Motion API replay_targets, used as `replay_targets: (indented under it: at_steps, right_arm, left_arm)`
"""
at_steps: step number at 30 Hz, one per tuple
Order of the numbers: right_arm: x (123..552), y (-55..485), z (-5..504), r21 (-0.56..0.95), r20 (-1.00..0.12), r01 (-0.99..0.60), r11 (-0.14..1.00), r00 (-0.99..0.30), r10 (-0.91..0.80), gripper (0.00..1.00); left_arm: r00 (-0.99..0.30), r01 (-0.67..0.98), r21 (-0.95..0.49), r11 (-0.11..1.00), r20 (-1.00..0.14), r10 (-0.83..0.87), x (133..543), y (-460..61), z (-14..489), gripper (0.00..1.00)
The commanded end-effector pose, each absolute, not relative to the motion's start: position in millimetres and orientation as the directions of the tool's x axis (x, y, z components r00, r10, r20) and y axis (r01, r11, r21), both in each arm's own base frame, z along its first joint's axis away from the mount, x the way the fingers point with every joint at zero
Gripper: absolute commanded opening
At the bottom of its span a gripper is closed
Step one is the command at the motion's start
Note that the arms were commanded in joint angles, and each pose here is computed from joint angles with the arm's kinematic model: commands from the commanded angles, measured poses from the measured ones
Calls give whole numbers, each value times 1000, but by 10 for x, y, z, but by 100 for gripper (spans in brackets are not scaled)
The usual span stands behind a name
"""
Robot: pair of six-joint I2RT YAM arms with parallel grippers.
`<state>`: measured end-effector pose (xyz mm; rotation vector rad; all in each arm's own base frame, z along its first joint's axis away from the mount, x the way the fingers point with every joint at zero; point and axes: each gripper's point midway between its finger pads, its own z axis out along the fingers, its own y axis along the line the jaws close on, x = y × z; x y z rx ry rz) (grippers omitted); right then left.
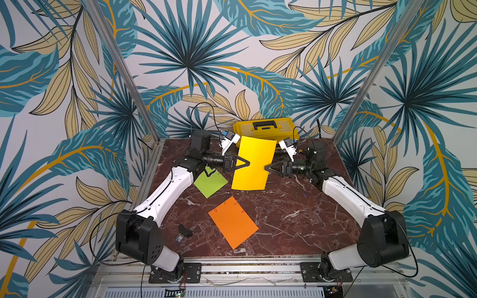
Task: Unclip the paperclips from the documents
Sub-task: Adjust the document, then remove the paper clip from the document.
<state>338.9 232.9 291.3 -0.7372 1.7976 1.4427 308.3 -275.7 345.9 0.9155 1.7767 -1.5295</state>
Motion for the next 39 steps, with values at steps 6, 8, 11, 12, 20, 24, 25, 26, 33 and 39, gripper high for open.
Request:
replay_targets:
  at_steps: [6, 8, 11, 12, 20, 24, 25, 26, 33, 39]
  right_arm:
    - [3297, 2354, 2989, 575, -815, -809, 126, -579, 2, 53]
    - [3260, 2355, 3011, 577, -814, -810, 108, -581, -3, 49]
    - [3207, 2358, 3004, 585, -809, -806, 91, -588, -12, 43]
    - [3186, 2363, 3005, 587, -807, -805, 84, -591, -17, 42]
    - [3106, 2361, 2980, 589, -804, -804, 82, -593, -34, 27]
    - [3092, 2360, 3014, 583, -809, -808, 81, -587, -33, 21]
    - [3089, 2357, 3025, 580, -811, -810, 80, -584, -33, 20]
    - [3089, 2357, 3030, 581, -811, -810, 81, -584, -32, 19]
    - [3086, 2357, 3034, 580, -811, -810, 85, -584, -33, 18]
    - [3095, 2350, 3023, 582, -809, -808, 94, -586, -35, 18]
  left_arm:
    - [-511, 859, -507, 65, -855, 89, 3026, -2722, 3702, 0]
    - [-513, 858, -508, 71, -854, 88, 3041, -2716, 3689, 0]
    - [-511, 859, -505, 78, -855, 86, 3061, -2706, 3688, 0]
    - [-510, 860, -504, 81, -856, 83, 3071, -2695, 3693, 0]
    - [-510, 859, -503, 94, -857, 73, 3105, -2626, 3702, 0]
    - [-517, 855, -510, 99, -853, 73, 3109, -2606, 3665, 0]
    - [-516, 855, -509, 100, -853, 73, 3105, -2603, 3668, 0]
    - [-517, 855, -510, 99, -853, 74, 3103, -2606, 3658, 0]
    - [-521, 852, -513, 108, -850, 72, 3099, -2575, 3621, 0]
    - [-522, 851, -514, 113, -850, 69, 3097, -2544, 3609, 0]
